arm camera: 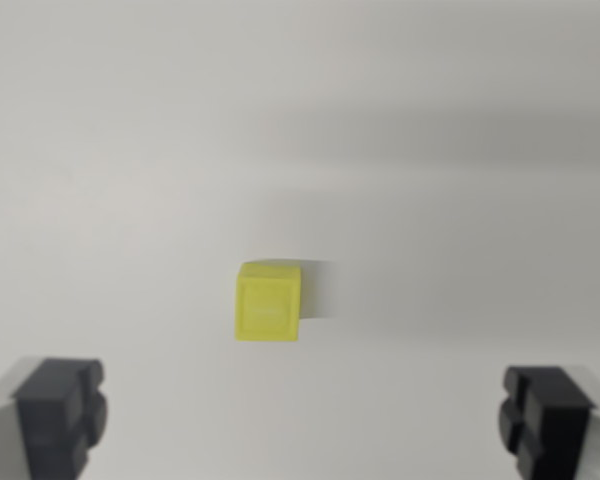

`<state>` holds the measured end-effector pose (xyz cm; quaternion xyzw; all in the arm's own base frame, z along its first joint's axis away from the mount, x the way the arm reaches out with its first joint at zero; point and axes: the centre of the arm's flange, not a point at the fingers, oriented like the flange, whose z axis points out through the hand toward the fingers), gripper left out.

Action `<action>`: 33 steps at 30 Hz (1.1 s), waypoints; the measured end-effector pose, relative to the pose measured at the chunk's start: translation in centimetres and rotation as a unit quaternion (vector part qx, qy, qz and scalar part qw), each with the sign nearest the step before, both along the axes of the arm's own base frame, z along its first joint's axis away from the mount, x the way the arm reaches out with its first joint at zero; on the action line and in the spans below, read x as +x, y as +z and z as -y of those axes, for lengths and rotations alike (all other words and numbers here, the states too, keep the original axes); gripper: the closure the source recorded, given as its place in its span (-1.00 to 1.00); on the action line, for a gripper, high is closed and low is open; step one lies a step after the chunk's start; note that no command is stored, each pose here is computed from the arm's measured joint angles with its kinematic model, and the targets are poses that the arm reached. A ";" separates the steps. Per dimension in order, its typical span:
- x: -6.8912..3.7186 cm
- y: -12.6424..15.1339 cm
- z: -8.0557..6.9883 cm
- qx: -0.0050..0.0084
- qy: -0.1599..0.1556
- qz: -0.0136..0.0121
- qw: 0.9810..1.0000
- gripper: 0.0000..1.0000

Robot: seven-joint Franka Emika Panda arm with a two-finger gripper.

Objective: Pick yellow cube

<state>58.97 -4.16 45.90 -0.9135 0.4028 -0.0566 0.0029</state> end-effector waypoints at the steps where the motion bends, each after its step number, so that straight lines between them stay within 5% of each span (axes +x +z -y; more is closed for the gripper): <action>1: 0.0 0.0 0.0 0.000 0.000 0.000 1.000 -1.00; 33: -1.1 -4.3 -0.3 0.003 -0.004 -0.009 1.000 -1.00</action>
